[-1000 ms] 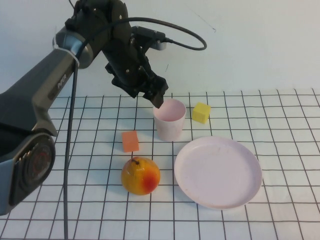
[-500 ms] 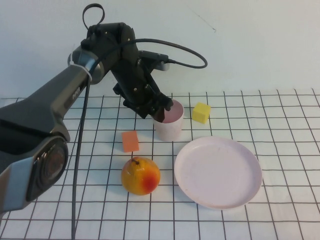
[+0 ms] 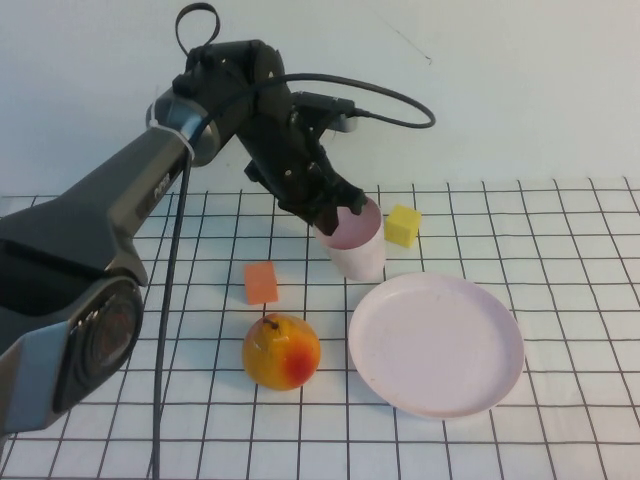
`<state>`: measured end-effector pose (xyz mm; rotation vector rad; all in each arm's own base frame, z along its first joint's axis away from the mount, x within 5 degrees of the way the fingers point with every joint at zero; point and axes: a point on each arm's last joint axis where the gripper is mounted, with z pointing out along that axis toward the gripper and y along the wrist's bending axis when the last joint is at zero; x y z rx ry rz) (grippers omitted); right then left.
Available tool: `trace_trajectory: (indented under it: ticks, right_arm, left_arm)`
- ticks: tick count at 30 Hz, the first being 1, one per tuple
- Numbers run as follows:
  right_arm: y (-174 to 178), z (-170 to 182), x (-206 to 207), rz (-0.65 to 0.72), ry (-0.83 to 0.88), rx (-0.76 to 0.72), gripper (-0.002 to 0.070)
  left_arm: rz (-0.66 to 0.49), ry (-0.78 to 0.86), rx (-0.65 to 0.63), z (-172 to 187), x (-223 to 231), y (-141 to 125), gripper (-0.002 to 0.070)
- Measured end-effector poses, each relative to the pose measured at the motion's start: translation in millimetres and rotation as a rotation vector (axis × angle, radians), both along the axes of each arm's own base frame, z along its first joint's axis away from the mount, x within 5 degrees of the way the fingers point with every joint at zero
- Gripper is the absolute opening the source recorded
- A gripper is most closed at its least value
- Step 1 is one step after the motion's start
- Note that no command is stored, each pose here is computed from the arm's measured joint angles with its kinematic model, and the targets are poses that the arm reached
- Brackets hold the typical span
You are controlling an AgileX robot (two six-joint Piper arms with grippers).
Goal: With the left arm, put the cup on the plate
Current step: Place the cup on the plate
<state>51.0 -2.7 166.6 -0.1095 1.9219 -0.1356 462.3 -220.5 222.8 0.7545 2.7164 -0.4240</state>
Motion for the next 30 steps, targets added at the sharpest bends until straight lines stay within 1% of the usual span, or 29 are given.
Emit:
trace_trajectory:
  ticks: [4,7,10,14,17,19,30]
  right_arm:
    - [0,0,0,0.000,0.000,0.000,-0.0002]
    - [0,0,0,0.000,0.000,0.000,-0.0002]
    - [0,0,0,0.000,0.000,0.000,-0.0002]
    - [0,0,0,0.000,0.000,0.000,-0.0002]
    - [0,0,0,0.000,0.000,0.000,-0.0002]
    - [0,0,0,0.000,0.000,0.000,-0.0002]
    - [0,0,0,0.000,0.000,0.000,-0.0002]
  left_arm:
    - [-0.090,-0.039,-0.020,35,-27,-29,0.0010]
    - [-0.157,-0.059,-0.037,49,-46,-54,0.0010]
    - [-0.218,-0.060,-0.029,49,-62,-77,0.0009]
    - [-0.289,-0.070,0.047,35,-79,-103,0.0009]
    - [-0.303,-0.085,0.135,21,-85,-112,0.0009]
    - [-0.300,-0.085,0.161,15,-85,-113,0.0009]
    - [-0.279,-0.057,0.195,5,-86,-111,0.0009]
